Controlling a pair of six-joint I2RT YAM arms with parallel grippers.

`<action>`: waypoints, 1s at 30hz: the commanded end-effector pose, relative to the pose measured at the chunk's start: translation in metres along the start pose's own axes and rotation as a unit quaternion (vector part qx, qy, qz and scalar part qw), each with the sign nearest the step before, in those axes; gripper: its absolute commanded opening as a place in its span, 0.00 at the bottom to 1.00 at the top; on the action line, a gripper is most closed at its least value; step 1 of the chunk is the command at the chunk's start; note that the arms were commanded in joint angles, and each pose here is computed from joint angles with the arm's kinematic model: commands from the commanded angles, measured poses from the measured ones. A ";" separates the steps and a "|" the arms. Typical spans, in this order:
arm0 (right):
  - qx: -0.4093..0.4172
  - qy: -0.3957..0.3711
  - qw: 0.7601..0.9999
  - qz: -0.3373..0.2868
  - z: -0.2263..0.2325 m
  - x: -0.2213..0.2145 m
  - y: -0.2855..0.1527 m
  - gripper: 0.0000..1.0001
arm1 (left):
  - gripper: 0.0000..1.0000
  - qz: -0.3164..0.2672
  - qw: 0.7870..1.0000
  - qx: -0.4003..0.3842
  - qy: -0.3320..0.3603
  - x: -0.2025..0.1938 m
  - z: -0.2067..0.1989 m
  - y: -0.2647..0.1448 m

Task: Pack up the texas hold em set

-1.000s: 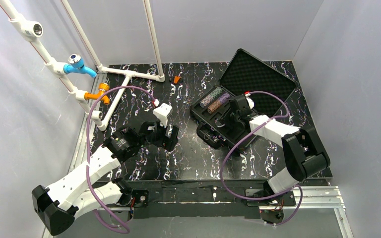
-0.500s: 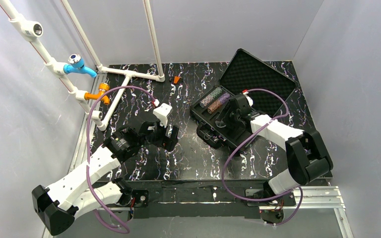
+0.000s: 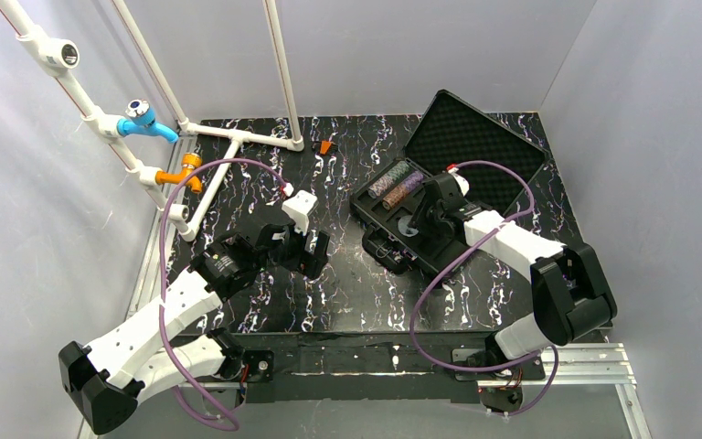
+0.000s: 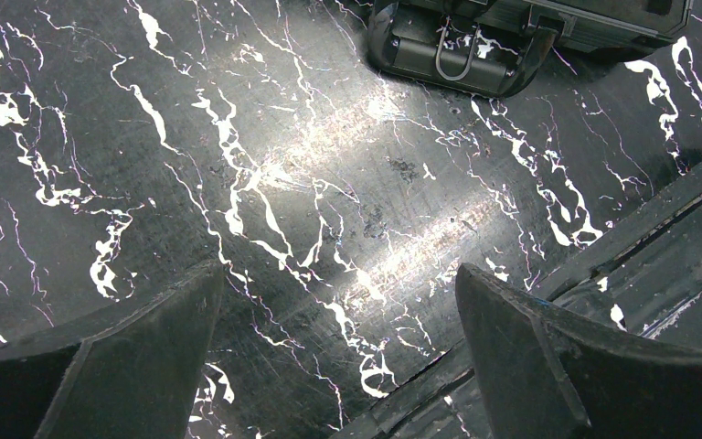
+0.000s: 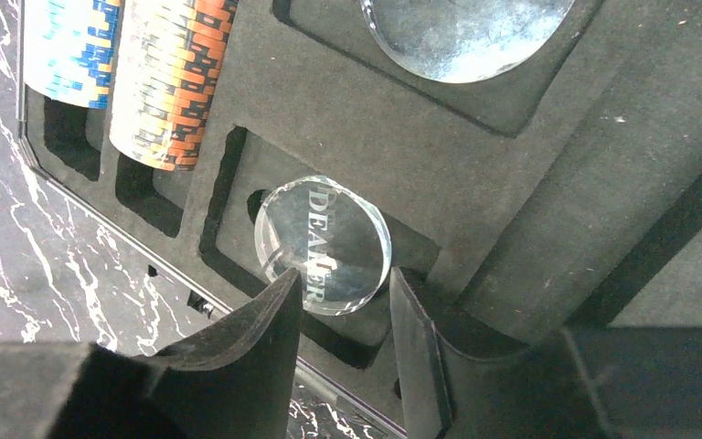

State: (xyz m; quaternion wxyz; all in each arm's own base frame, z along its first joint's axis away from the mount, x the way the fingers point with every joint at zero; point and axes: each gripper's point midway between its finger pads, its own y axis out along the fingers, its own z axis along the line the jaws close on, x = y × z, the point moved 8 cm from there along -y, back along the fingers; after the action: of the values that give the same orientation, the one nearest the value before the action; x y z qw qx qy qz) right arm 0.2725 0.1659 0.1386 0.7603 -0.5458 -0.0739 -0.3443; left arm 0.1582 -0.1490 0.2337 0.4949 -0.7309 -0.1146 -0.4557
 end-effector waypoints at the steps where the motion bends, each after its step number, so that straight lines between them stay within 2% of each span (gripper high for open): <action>1: -0.039 -0.024 0.999 0.007 -0.009 0.003 0.003 0.48 | 0.98 0.005 1.000 0.002 0.003 -0.003 0.000 -0.001; 12: -0.011 -0.022 0.999 0.021 0.001 0.002 0.013 0.37 | 0.98 0.006 1.000 0.003 0.004 -0.003 0.000 -0.001; 25: 0.012 -0.027 0.999 0.019 0.008 0.005 0.017 0.36 | 0.98 0.004 1.000 0.004 0.004 -0.003 0.001 -0.003; 30: 0.022 -0.046 0.999 0.006 0.010 0.010 0.010 0.38 | 0.98 0.002 1.000 0.005 0.004 -0.003 0.001 -0.003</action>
State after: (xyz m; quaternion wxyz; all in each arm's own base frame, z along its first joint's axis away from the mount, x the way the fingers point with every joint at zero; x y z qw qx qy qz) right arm 0.2810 0.1679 0.1327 0.7658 -0.5535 -0.0837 -0.3167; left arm 0.1577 -0.1489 0.2334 0.4956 -0.7309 -0.1132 -0.4554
